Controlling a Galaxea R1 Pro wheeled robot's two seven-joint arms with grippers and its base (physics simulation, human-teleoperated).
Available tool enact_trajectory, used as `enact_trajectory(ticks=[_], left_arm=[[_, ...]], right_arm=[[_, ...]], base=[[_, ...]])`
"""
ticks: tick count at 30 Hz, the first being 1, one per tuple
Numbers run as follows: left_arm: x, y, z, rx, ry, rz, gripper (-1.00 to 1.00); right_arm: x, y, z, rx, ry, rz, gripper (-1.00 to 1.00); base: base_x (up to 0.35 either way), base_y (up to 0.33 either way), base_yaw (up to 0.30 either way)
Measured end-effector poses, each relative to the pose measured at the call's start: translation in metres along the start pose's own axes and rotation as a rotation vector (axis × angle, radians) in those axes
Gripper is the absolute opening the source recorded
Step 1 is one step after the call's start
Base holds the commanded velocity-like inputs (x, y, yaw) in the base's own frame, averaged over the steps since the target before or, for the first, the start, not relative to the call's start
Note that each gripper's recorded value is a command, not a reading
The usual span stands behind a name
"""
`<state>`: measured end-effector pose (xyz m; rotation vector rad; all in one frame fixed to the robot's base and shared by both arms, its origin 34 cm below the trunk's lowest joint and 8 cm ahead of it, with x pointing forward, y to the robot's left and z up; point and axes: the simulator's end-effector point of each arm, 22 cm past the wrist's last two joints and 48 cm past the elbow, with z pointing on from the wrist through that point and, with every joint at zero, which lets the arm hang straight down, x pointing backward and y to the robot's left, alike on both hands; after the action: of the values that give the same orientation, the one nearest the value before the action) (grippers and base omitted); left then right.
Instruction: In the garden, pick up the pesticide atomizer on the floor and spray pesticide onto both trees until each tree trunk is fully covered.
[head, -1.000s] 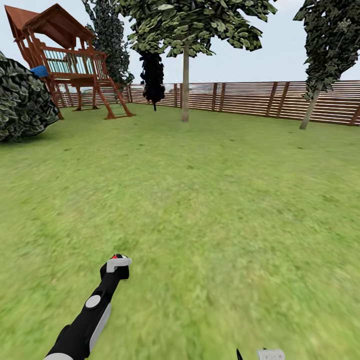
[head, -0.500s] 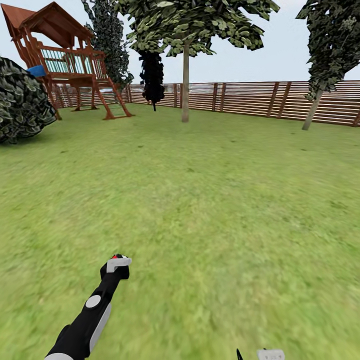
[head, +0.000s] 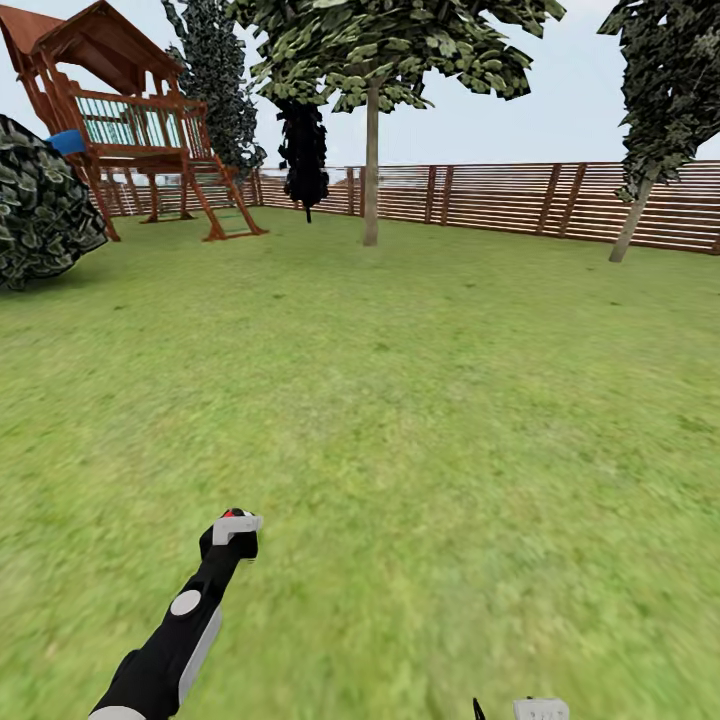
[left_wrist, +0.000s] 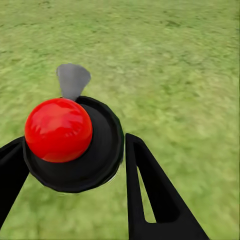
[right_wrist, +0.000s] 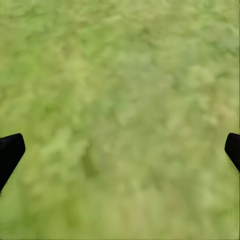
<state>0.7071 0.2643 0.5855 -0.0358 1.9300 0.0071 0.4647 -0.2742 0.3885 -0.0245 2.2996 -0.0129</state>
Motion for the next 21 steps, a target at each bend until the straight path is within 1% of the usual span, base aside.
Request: enact_trajectory(ticks=[21], left_arm=[[0.0011, -0.0016, -0.0002, -0.002, 0.004, 0.000, -1.00]], right_arm=[[0.0000, 0.0000, 0.0000, 0.000, 0.000, 0.000, 1.00]], base=[[0.340, 0.000, 0.000]])
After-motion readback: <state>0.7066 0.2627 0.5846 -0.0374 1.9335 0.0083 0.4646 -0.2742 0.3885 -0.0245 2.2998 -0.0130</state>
